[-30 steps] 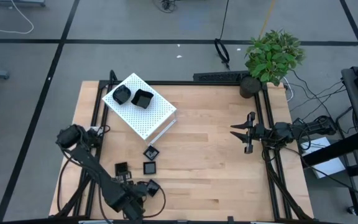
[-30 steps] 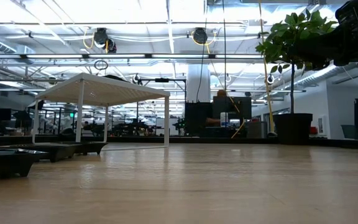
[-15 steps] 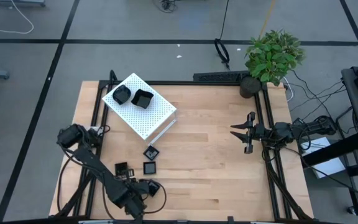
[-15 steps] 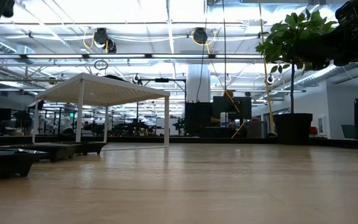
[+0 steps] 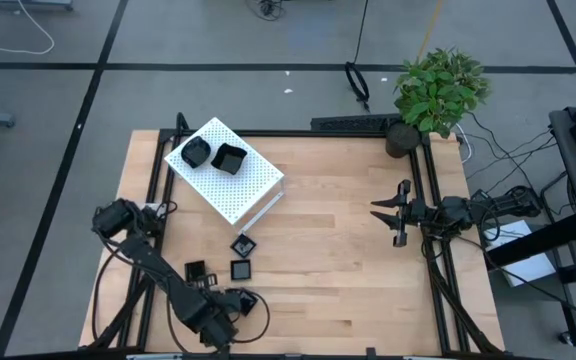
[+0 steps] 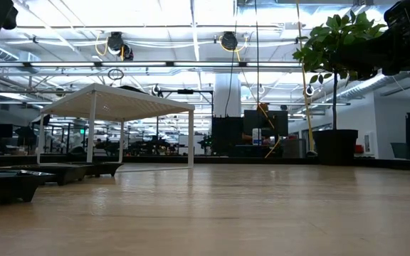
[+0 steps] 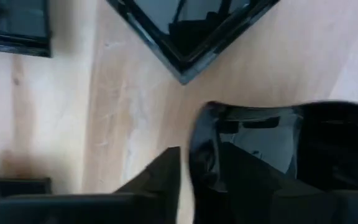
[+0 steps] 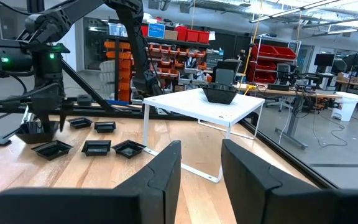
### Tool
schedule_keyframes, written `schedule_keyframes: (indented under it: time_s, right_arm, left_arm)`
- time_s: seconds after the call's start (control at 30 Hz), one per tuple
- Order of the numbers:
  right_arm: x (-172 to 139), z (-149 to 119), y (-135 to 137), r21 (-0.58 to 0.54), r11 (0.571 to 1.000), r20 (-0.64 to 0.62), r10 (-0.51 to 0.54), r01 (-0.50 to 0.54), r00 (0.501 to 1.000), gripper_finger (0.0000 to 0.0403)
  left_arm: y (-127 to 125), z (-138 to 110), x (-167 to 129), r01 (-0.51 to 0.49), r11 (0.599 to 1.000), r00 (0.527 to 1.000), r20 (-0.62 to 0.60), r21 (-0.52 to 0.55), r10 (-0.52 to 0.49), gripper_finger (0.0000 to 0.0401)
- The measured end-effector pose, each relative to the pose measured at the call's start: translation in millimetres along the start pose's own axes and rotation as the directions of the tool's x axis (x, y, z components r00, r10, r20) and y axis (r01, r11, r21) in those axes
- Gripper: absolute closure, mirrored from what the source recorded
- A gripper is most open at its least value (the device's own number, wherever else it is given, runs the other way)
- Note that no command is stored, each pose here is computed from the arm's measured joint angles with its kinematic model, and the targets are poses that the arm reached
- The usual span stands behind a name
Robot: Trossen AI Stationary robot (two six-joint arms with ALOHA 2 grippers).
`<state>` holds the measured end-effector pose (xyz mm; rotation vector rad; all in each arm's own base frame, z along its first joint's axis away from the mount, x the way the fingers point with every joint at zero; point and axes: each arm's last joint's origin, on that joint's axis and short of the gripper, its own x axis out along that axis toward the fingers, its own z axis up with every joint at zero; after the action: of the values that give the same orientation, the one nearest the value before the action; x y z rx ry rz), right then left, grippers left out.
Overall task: Pick & Place Mini shaped plates
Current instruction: Stack the black distorted square plate on top of the black distorted square plate on the shelf
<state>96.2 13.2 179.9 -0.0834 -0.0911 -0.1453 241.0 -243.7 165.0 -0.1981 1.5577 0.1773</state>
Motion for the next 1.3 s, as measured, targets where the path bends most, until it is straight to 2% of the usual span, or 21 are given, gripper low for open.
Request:
schedule_keyframes:
  time_s: [0.2, 0.27, 0.37, 0.5, 0.6, 0.7, 0.77, 0.87, 1.0, 1.07, 1.2, 1.3]
  right_arm:
    - [0.0, 0.0, 0.0, 0.0, 1.0, 0.0, 0.0, 0.0, 1.0, 0.03]
    - [0.0, 0.0, 0.0, 0.0, 1.0, 0.0, 0.0, 0.0, 1.0, 0.03]
    - [0.0, 0.0, 0.0, 0.0, 1.0, 0.0, 0.0, 0.0, 1.0, 0.03]
    - [0.0, 0.0, 0.0, 0.0, 1.0, 0.0, 0.0, 0.0, 1.0, 0.03]
    - [0.0, 0.0, 0.0, 0.0, 1.0, 0.0, 0.0, 0.0, 1.0, 0.03]
    - [0.0, 0.0, 0.0, 0.0, 1.0, 0.0, 0.0, 0.0, 1.0, 0.03]
    - [0.0, 0.0, 0.0, 0.0, 1.0, 0.0, 0.0, 0.0, 1.0, 0.03]
    - [0.0, 0.0, 0.0, 0.0, 1.0, 0.0, 0.0, 0.0, 1.0, 0.03]
    - [0.0, 0.0, 0.0, 0.0, 1.0, 0.0, 0.0, 0.0, 1.0, 0.03]
    - [0.0, 0.0, 0.0, 0.0, 1.0, 0.0, 0.0, 0.0, 1.0, 0.03]
    - [0.0, 0.0, 0.0, 0.0, 1.0, 0.0, 0.0, 0.0, 1.0, 0.03]
    - [0.0, 0.0, 0.0, 0.0, 1.0, 0.0, 0.0, 0.0, 1.0, 0.03]
  left_arm:
    - [4.4, 7.1, -0.7, 0.049, 0.998, 0.996, -0.079, -0.03, -0.051, 0.0386]
    - [10.0, 7.3, -4.9, 0.035, 0.998, 0.993, -0.112, -0.057, -0.042, 0.0393]
    - [18.5, 3.4, -20.2, 0.01, 0.997, 0.996, -0.092, -0.074, -0.016, 0.0394]
    - [30.3, -2.4, -54.5, 0.024, 0.996, 0.998, 0.067, -0.086, -0.018, 0.0395]
    - [46.0, -4.4, -86.4, 0.052, 0.987, 0.966, 0.257, -0.154, -0.011, 0.0397]
    - [71.1, -3.4, -119.1, 0.145, 0.946, 0.917, 0.398, -0.29, -0.018, 0.0396]
    - [92.2, -3.0, -138.7, 0.185, 0.923, 0.884, 0.468, -0.339, -0.005, 0.0397]
    - [129.3, -1.9, -162.1, 0.184, 0.905, 0.841, 0.538, -0.383, 0.056, 0.0397]
    - [190.1, -4.3, -190.1, 0.149, 0.871, 0.809, 0.564, -0.468, 0.165, 0.0398]
    - [219.1, -5.7, -201.8, 0.161, 0.833, 0.787, 0.578, -0.53, 0.215, 0.0398]
    - [268.5, -12.3, -220.3, 0.241, 0.698, 0.714, 0.611, -0.674, 0.343, 0.0398]
    - [294.4, -15.5, -225.5, 0.254, 0.611, 0.685, 0.585, -0.75, 0.434, 0.0396]
